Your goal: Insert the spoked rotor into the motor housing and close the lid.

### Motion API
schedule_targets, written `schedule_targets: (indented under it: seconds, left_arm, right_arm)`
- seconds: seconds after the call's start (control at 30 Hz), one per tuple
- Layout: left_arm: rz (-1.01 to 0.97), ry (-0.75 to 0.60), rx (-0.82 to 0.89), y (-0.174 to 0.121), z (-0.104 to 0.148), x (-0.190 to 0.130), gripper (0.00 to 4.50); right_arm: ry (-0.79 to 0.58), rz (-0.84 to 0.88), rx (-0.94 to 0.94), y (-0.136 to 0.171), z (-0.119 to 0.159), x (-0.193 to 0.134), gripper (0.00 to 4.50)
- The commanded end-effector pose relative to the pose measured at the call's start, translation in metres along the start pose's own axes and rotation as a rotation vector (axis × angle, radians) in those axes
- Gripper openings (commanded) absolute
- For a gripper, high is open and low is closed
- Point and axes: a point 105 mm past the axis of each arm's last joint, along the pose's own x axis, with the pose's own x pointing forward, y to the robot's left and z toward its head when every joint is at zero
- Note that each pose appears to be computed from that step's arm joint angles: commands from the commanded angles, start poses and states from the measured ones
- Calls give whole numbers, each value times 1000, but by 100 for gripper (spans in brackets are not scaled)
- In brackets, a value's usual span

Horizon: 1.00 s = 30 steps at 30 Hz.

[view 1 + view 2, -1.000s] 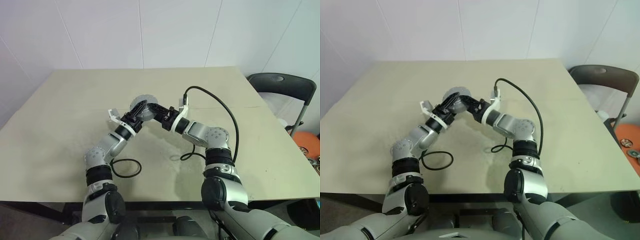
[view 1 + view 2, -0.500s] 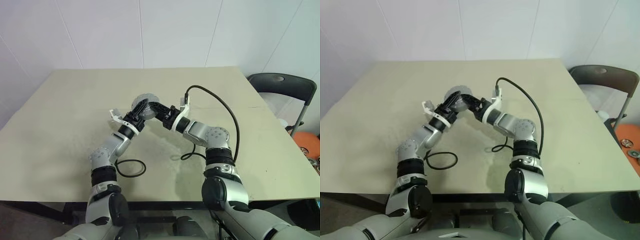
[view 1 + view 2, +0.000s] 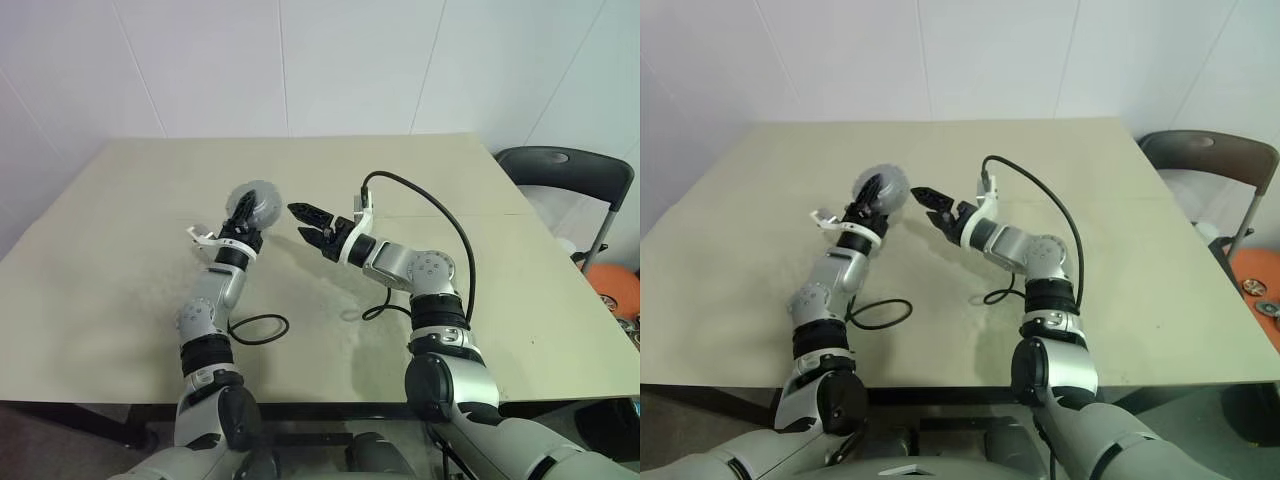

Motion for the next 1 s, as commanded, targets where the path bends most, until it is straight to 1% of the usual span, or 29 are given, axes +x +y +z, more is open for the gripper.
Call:
schedule_targets:
  seconds: [0.03,0.2,0.27,0.37,0.47,0.57,1.0]
  left_arm:
    - [16,-142,177,-11,39,10,216]
    - [120,-313,269,4,84,5,216]
    - [145,-350,274,9,96,3,216]
    - [188,-374,279,16,107,0,216]
    - [238,-377,297,25,111,-2,216]
    - [283,-374,317,33,109,-5,216]
    - [442,-368,318,62,93,-23,216]
  right_arm:
    - [-7,56,-54,17,6,2,432]
    - [11,79,-72,22,3,1,432]
    - [11,81,-75,22,2,0,432]
    - [12,81,-78,22,2,-1,432]
    - [17,76,-85,21,1,-1,432]
    - [21,70,-89,20,1,-2,432]
    - [37,58,-96,17,-3,0,432]
